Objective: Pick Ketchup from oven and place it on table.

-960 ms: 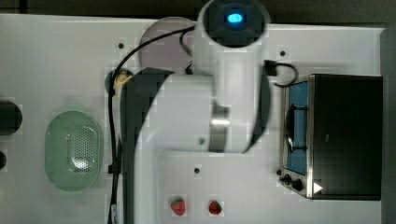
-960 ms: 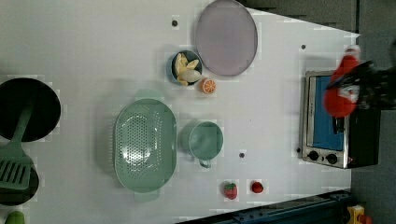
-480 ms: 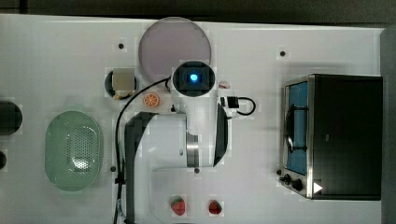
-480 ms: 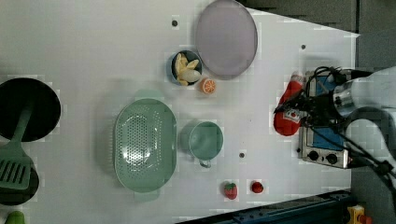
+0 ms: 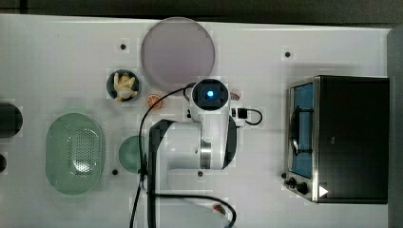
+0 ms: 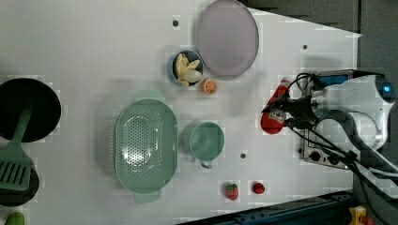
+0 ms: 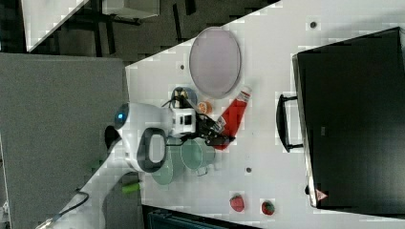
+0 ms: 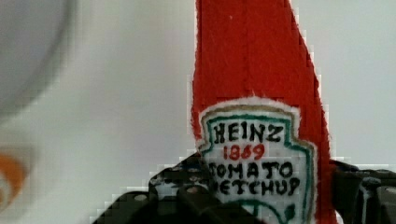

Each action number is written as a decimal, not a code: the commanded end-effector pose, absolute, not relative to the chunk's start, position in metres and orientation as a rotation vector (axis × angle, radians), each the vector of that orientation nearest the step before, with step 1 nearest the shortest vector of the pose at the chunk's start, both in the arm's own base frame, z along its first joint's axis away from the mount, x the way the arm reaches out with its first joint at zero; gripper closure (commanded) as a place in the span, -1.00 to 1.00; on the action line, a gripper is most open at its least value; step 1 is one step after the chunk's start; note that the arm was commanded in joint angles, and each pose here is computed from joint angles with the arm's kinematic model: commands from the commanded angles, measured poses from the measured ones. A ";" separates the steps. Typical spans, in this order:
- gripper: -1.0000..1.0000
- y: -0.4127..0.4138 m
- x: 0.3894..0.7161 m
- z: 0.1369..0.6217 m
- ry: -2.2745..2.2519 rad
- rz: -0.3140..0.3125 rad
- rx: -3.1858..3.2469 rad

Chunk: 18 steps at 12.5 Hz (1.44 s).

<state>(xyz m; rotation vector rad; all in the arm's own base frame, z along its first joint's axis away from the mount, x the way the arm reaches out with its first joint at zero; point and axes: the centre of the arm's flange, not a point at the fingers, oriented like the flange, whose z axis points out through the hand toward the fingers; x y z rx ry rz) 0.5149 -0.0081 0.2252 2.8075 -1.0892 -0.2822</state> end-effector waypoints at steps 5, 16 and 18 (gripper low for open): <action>-1.00 -0.018 0.526 0.214 -1.150 -0.174 2.802; -1.00 -0.038 0.568 0.552 -1.264 0.194 2.913; -1.00 -0.037 0.565 0.582 -1.259 0.146 2.905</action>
